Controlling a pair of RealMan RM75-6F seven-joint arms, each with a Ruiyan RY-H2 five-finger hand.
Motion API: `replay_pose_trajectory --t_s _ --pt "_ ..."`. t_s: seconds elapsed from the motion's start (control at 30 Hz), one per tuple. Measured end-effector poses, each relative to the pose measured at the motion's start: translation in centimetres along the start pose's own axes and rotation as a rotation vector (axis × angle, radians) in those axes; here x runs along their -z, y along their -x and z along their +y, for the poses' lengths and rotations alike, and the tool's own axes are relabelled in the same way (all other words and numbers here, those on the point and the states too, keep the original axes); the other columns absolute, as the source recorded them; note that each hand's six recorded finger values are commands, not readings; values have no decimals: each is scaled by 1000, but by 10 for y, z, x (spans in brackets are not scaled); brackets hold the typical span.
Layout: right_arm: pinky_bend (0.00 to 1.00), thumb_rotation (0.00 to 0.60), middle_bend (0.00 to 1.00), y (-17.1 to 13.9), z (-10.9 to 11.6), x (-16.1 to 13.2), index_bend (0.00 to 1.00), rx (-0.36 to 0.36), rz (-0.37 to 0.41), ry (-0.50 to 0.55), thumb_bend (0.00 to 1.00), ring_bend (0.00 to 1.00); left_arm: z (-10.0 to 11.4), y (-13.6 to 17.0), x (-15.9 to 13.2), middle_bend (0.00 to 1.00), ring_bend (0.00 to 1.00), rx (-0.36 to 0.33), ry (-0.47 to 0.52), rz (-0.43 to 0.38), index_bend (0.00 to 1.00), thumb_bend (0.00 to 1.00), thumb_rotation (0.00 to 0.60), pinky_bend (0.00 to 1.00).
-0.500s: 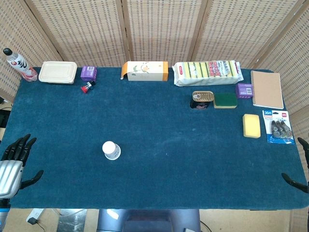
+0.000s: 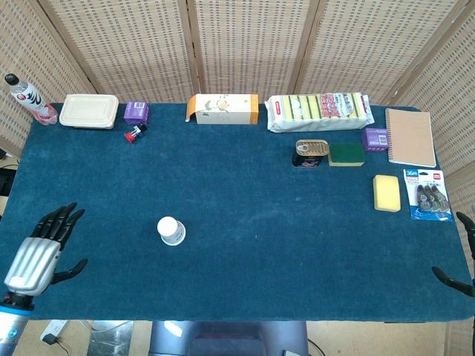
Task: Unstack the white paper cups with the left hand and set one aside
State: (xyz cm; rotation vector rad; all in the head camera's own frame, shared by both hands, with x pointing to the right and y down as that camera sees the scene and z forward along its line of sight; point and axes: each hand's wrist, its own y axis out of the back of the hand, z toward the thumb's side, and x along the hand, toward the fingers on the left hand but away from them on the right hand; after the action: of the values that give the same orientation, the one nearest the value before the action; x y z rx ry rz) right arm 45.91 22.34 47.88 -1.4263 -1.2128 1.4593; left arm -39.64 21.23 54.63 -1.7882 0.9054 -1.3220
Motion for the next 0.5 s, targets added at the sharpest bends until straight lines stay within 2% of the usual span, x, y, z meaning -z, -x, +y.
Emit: replay_pose_trajectory --t_s 0.3,0.5 --pt "0 600 0 1 0 2 94 -6 -5 7 14 0 -19 -61 -32 0 0 227 -25 -84 0 218 600 82" --pt "0 600 0 2 1 3 95 -6 -7 14 14 0 -24 -94 -50 0 0 306 -66 -89 0 218 600 83"
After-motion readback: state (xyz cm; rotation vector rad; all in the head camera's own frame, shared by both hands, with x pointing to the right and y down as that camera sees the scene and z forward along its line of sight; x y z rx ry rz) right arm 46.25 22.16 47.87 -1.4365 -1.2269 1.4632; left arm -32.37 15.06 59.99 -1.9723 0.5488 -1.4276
